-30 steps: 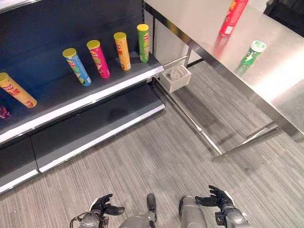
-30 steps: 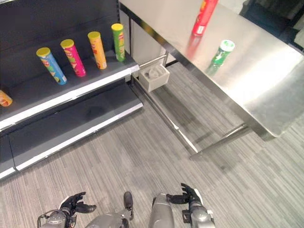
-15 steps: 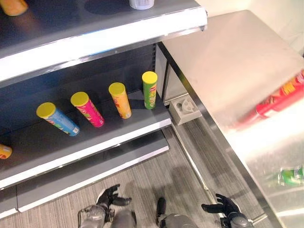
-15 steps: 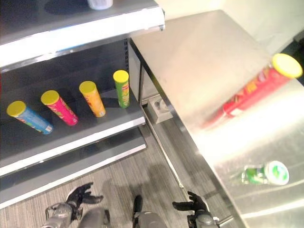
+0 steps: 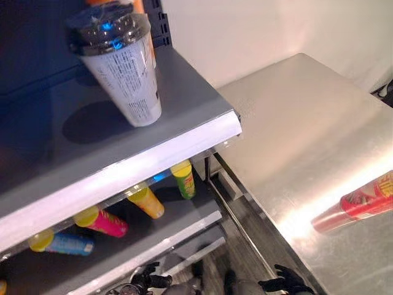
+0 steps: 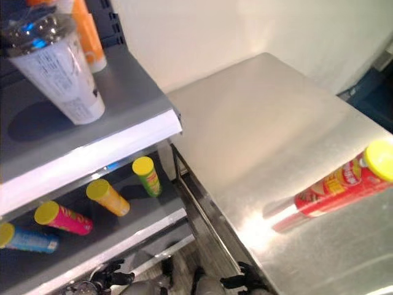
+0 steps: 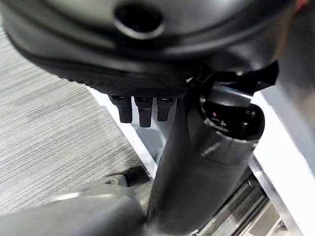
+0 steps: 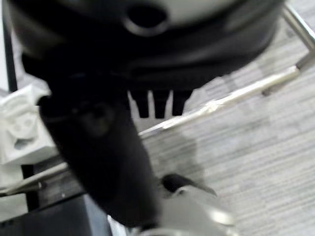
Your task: Put the goods on the table back onto the shelves and tidy them up.
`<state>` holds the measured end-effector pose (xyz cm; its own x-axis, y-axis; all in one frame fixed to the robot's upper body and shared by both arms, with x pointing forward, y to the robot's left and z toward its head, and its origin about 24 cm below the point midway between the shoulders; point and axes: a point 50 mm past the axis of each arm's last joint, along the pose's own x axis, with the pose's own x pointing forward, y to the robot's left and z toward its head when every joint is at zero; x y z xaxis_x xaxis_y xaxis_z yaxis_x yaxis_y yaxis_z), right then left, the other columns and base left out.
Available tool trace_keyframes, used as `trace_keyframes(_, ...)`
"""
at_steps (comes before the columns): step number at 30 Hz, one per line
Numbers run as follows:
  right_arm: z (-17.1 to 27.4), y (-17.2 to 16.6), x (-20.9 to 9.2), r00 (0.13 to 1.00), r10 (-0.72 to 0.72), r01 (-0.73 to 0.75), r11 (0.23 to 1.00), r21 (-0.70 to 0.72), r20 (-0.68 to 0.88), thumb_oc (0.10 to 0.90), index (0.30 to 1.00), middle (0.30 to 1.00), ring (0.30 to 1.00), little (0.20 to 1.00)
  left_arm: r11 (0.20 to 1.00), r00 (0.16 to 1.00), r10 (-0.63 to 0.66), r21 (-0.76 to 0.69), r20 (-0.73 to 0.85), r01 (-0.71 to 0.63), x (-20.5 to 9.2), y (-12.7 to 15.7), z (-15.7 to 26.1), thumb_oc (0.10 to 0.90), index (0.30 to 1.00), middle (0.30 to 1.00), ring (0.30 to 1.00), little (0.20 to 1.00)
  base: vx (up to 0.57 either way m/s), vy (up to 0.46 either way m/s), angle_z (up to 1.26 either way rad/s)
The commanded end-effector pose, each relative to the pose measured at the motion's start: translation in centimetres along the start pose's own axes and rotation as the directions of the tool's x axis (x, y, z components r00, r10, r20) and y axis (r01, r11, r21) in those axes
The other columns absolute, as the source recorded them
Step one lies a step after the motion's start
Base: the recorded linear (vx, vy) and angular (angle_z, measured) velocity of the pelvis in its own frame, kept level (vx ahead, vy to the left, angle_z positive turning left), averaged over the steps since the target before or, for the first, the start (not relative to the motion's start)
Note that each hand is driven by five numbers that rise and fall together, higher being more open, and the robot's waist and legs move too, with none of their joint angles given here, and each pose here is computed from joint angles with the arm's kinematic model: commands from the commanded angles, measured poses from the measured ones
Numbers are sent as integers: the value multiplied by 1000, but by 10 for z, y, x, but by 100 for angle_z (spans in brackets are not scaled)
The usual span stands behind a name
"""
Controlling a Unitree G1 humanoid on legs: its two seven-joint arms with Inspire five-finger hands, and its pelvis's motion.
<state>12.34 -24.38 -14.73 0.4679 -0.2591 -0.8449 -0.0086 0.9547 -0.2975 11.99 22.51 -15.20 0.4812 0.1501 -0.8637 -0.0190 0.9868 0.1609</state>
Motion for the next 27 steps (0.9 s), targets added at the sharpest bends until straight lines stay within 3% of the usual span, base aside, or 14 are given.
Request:
trace_keyframes(1,-15,-35,-3,995,-85,82,995,-60,-45,800,900,900,900,900,998,997,47,40,63,-50,1,16,15,800,900,900,900,900,0,0,0)
trace_keyframes(16,-5,-34,-1,997,-81,81,996,-37,-12,800,900,900,900,900,997,997,20,73,75,-26,3,10,22,800,900,900,900,900,-29,54,-1)
trace_keyframes(27,-3,-22,-2,999,-49,50,997,-66,7,800,900,900,900,900,980,999,21,197,40,-28,4,16,23,800,900,900,900,900,-118,102,-30)
